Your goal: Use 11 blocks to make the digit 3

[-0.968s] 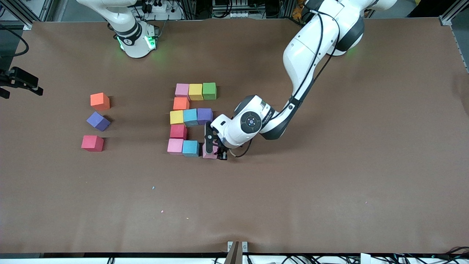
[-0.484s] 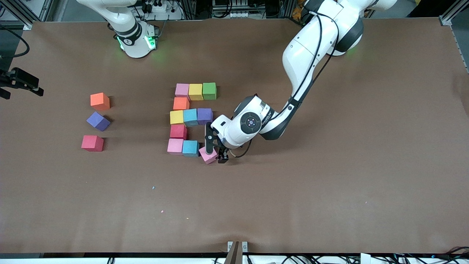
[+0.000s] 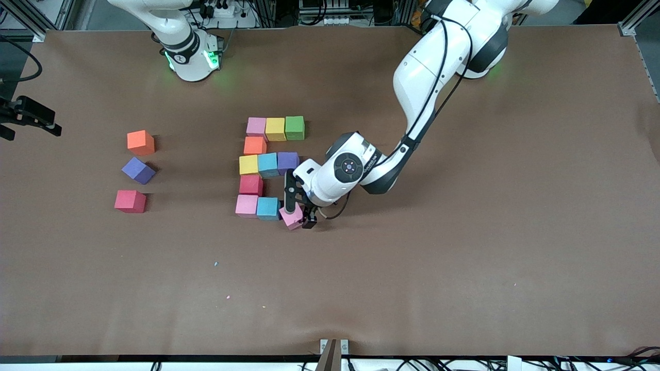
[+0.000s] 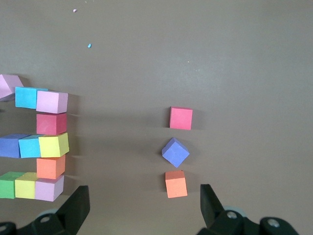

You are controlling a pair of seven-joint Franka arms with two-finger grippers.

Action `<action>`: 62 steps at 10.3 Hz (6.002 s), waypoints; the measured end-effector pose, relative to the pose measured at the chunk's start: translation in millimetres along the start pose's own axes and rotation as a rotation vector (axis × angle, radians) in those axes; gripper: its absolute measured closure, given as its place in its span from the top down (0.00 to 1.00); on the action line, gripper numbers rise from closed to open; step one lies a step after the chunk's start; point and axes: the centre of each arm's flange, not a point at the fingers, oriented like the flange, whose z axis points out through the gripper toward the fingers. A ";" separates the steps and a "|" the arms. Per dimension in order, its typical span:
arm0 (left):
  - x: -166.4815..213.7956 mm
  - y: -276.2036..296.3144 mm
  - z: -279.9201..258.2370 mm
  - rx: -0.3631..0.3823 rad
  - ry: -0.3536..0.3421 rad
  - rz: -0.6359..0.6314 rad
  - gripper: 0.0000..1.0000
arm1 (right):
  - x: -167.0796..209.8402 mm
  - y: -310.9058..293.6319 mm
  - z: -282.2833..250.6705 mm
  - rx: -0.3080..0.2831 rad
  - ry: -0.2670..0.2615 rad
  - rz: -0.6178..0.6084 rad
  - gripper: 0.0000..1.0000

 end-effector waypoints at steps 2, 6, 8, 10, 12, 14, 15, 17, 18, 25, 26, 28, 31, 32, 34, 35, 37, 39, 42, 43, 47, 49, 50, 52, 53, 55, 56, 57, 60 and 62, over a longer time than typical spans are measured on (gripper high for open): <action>-0.1 0.7 1.8 0.002 0.000 0.054 1.00 | 0.1 0.0 0.3 0.000 0.000 0.000 1.00; -4.6 -3.4 1.3 0.015 -0.014 0.119 1.00 | 0.1 0.0 0.8 0.000 0.000 0.000 1.00; -3.8 -3.2 1.1 0.016 -0.012 0.154 1.00 | 0.1 0.0 0.9 0.000 -0.001 0.000 1.00; 0.2 -2.1 -0.3 0.012 0.010 0.010 1.00 | 0.2 -0.1 0.9 0.000 0.000 0.000 1.00; 3.6 -0.9 -0.9 0.018 0.023 -0.093 1.00 | 0.2 -0.1 0.9 0.000 0.000 0.000 1.00; 4.1 -1.3 -1.5 0.014 0.035 -0.179 1.00 | 0.2 -0.1 0.9 0.000 0.000 0.000 1.00; 4.7 -2.3 -2.4 0.022 0.043 -0.221 1.00 | 0.2 -0.1 1.0 0.000 0.000 0.000 1.00; 9.5 -5.4 -7.2 0.064 0.083 -0.294 1.00 | 0.3 -0.1 2.2 0.001 -0.003 0.000 1.00; 13.7 -4.3 -8.3 0.079 0.102 -0.323 1.00 | 0.3 -0.1 3.3 0.001 -0.005 0.000 1.00; 10.6 6.9 21.2 0.142 0.148 -0.330 1.00 | 0.8 -0.2 3.7 0.000 -0.003 -0.001 1.00; 8.7 6.8 23.5 0.148 0.144 -0.291 1.00 | 0.8 -0.2 3.7 0.000 -0.003 -0.001 1.00; 8.3 4.9 22.1 0.161 0.135 -0.174 1.00 | 0.9 -0.2 3.7 0.000 -0.003 -0.001 1.00; 9.2 5.0 21.5 0.169 0.127 -0.056 1.00 | 0.9 -0.3 4.3 0.001 -0.004 -0.001 1.00; 10.3 6.2 22.0 0.171 0.124 -0.016 1.00 | 1.0 -0.3 4.5 0.001 -0.004 -0.001 1.00; 16.0 13.4 25.0 0.167 0.117 0.042 1.00 | 1.0 -0.3 4.8 0.001 -0.005 -0.001 1.00; 18.5 17.2 27.2 0.168 0.107 0.079 1.00 | 1.0 -0.3 4.9 0.001 -0.005 -0.001 1.00; 20.6 20.8 29.5 0.172 0.090 0.155 1.00 | 1.0 -0.3 4.8 0.001 -0.005 -0.001 1.00; 15.2 18.8 31.4 0.159 0.058 0.200 1.00 | 1.1 -0.4 4.9 0.001 -0.005 -0.001 1.00; 9.3 21.1 37.3 0.113 0.004 0.273 1.00 | 1.1 -0.5 5.0 0.001 -0.005 -0.001 1.00; 10.6 22.2 37.3 0.112 0.000 0.279 1.00 | 1.1 -0.5 5.5 0.001 -0.006 -0.001 1.00; 12.9 24.2 37.5 0.109 0.000 0.283 1.00 | 1.0 -0.6 7.7 0.002 -0.010 -0.001 1.00; 15.8 23.0 34.1 0.115 0.005 0.281 1.00 | 1.0 -0.6 8.6 0.002 -0.012 -0.001 1.00; 20.1 21.4 28.3 0.123 0.014 0.270 1.00 | 1.0 -0.6 9.0 0.002 -0.012 -0.001 1.00; 31.4 18.2 10.6 0.136 0.030 0.255 1.00 | 1.0 -0.6 9.4 0.002 -0.013 -0.001 1.00; 36.7 17.5 1.1 0.129 0.034 0.251 1.00 | 1.0 -0.6 9.4 0.002 -0.013 -0.001 1.00; 50.0 18.7 -27.7 0.059 0.024 0.197 1.00 | 1.0 -0.6 9.7 0.003 -0.014 -0.001 1.00; 56.6 19.9 -45.1 0.025 0.009 0.166 1.00 | 1.0 -0.6 9.7 0.002 -0.013 -0.001 1.00; 63.2 19.8 -64.0 0.008 0.001 0.135 1.00 | 1.1 -0.6 9.6 0.002 -0.013 -0.001 1.00; 54.0 5.0 -108.6 -0.049 -0.052 -0.049 1.00 | 1.8 -0.7 9.1 0.001 -0.007 -0.002 1.00; 33.6 -13.1 -143.2 -0.088 -0.101 -0.232 1.00 | 2.2 -1.2 8.4 0.000 -0.003 -0.003 1.00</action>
